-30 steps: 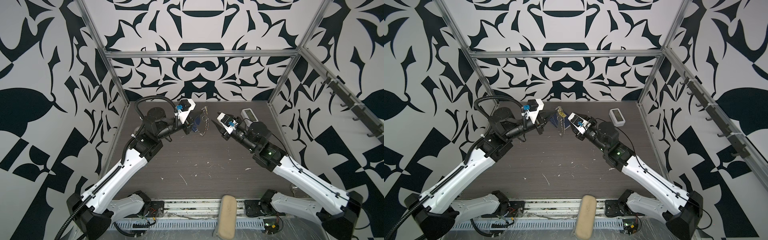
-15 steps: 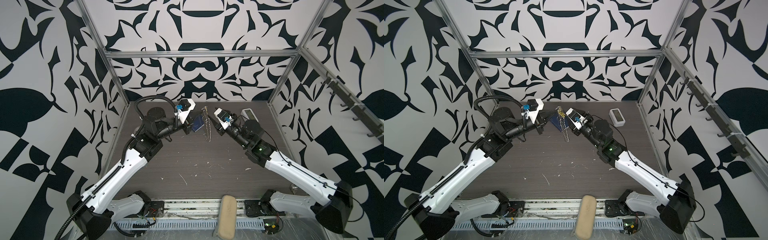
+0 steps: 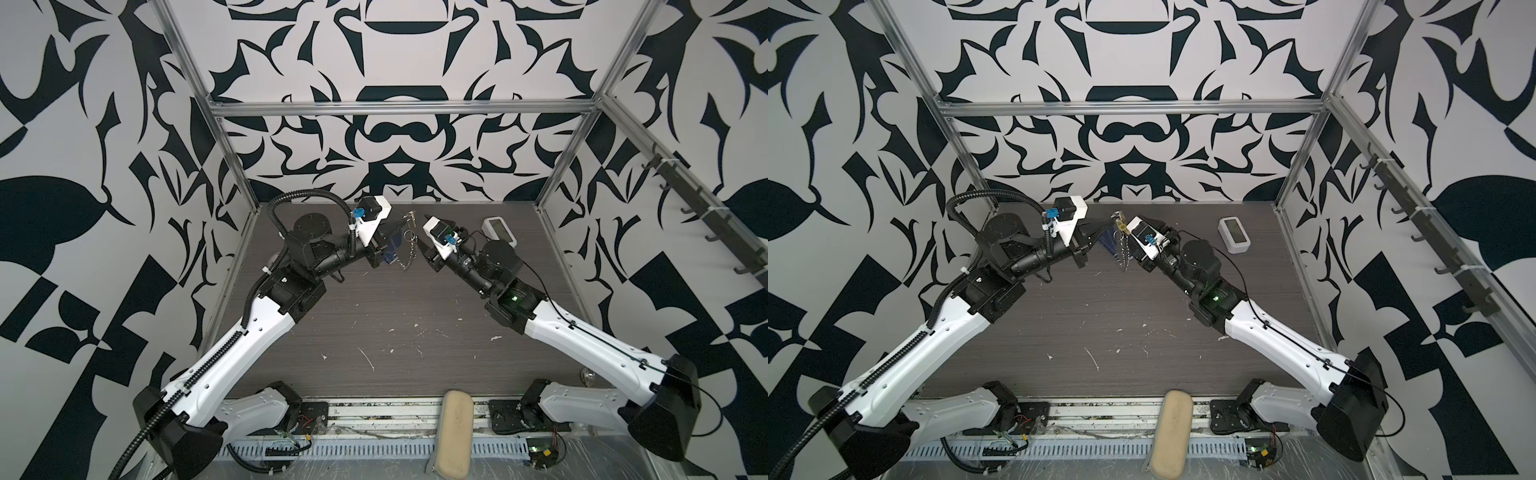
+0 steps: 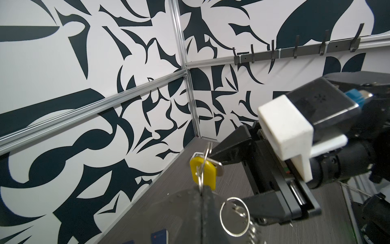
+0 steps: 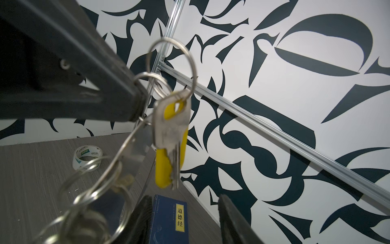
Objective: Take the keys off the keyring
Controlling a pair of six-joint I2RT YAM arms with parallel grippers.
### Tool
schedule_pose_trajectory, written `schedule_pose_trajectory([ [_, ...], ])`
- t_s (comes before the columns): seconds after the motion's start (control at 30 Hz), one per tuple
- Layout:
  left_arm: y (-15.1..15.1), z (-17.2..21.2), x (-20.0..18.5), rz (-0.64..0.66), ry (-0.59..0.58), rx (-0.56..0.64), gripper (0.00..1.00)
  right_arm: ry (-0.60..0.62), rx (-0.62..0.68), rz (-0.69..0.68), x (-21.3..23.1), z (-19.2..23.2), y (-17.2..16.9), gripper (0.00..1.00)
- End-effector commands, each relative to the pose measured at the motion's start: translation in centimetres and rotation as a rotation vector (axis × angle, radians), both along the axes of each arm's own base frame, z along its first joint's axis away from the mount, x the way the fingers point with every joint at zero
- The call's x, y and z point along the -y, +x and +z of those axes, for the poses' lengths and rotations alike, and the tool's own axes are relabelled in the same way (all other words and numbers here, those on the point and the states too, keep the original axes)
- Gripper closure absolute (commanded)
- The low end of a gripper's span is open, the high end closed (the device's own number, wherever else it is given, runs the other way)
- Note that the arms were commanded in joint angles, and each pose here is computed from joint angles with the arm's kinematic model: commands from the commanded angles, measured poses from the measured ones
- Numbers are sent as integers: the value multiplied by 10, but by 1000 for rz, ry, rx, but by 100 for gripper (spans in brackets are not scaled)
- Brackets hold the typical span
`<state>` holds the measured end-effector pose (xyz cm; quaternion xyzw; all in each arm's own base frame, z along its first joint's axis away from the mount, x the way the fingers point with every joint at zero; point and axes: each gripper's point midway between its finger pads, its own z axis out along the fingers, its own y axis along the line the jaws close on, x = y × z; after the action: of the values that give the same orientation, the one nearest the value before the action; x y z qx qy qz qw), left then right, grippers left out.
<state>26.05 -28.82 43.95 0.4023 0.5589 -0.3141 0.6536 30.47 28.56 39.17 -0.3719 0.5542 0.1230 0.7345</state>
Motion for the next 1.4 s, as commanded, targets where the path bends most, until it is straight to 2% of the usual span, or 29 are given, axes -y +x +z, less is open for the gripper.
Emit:
schedule_pose_trajectory([
  [0.0,-4,27,-1,-8,-54,54,100,96,86,3,2,46,-6,46],
  [0.43,-6,25,-3,0,-54,53,100,116,130,-35,6,63,-4,46],
  [0.83,-5,24,-3,0,-54,52,100,189,189,-172,30,85,3,45],
  [1.37,-1,22,-3,15,-60,36,100,167,262,-123,24,117,-7,45],
])
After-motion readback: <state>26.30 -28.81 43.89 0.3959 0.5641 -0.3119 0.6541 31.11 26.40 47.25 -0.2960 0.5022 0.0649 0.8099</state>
